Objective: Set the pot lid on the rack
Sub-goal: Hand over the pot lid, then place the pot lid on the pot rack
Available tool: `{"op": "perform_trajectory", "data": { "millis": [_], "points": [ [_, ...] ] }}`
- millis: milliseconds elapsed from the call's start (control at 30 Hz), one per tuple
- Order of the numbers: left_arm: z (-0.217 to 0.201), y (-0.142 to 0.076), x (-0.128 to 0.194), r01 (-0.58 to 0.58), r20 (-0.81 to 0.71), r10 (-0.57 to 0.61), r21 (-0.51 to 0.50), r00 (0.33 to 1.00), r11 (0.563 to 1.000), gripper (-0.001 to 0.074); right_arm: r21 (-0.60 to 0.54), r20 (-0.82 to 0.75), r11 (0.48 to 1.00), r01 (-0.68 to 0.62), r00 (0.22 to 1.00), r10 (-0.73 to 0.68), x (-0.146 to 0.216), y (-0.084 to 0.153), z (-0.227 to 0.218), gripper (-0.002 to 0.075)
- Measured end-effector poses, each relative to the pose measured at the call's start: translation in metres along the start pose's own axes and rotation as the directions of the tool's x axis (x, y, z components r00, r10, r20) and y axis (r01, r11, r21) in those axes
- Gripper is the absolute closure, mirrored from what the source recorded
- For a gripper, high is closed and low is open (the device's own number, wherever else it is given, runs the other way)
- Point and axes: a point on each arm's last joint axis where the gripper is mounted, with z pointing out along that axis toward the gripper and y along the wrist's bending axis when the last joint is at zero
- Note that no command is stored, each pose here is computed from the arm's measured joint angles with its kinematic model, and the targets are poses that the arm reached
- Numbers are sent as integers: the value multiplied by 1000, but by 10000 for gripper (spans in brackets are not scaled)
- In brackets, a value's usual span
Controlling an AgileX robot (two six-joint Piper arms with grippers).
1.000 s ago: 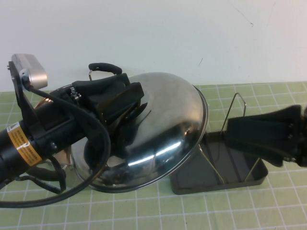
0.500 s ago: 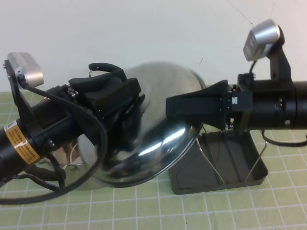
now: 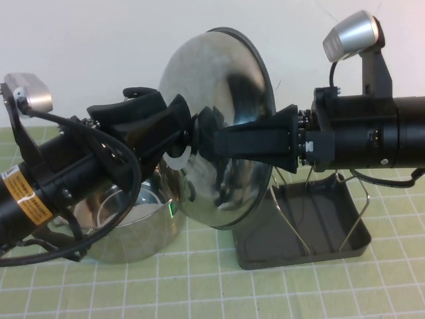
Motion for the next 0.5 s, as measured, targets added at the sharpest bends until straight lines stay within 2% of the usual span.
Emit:
{"op": "perform_trajectory", "data": {
  "millis": [100,200,333,400,500],
  "points": [
    [-4,5,-2,-12,1,12,-18,1000,1000,279,28,11,999,40,999,-40,-2,1,-2,656],
    [-12,14,-7,-16,-4,16,-53,1000,998,278,111,35,986,120,992,-125,-8,5,-7,656],
    [-33,27,-18,-8,-7,7,-130,1000,992,295,274,-18,920,279,958,-285,-14,16,-22,656],
    [-45,32,-24,-18,-20,14,-172,1000,985,379,335,-75,878,342,938,-337,-14,23,-30,656],
    [-66,36,-33,-66,-59,54,-236,997,969,608,401,-155,837,372,928,-339,-11,25,-38,656]
  ]
}}
